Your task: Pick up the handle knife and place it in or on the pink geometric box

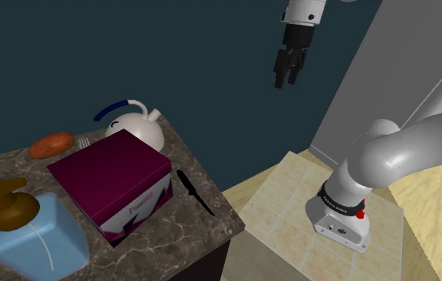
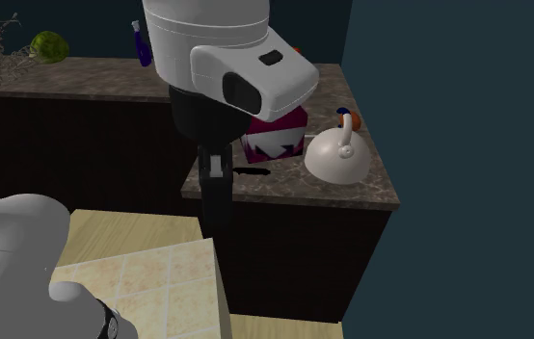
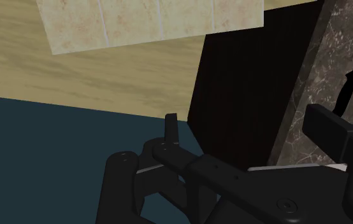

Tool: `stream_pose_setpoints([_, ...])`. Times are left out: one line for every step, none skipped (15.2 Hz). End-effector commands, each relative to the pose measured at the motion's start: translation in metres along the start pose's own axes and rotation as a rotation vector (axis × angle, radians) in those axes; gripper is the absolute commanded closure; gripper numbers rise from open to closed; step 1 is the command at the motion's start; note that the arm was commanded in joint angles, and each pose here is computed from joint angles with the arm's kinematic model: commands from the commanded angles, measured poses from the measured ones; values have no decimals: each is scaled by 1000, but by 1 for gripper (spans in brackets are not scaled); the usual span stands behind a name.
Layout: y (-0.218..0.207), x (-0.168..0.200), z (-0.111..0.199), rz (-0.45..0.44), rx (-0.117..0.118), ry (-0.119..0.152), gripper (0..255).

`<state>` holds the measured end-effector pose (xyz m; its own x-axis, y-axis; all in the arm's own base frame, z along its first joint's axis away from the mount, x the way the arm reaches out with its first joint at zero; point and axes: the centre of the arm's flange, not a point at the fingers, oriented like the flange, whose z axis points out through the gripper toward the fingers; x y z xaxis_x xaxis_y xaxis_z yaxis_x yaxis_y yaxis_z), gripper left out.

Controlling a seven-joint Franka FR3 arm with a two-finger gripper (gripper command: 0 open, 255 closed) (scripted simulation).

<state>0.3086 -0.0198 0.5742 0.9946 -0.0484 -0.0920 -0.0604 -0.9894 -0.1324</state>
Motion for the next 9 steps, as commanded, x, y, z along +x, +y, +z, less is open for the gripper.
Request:
stream_pose_setpoints([0, 0, 0, 0, 0, 0, 0])
stream_pose_setpoints([-11, 1, 8, 8, -3, 1, 0])
stream_pose_setpoints([-22, 1, 15, 15, -5, 3, 0])
stream_pose_setpoints([-33, 2, 23, 23, -8, 4, 0])
stream_pose_setpoints([-45, 3, 30, 31, -10, 6, 0])
stream_pose_setpoints([-56, 4, 38, 38, -13, 7, 0])
stream_pose_setpoints([-67, 5, 46, 46, -15, 9, 0])
stream_pose_setpoints([-78, 6, 53, 54, -18, 10, 0])
stream_pose_setpoints([-89, 7, 61, 61, -20, 12, 0])
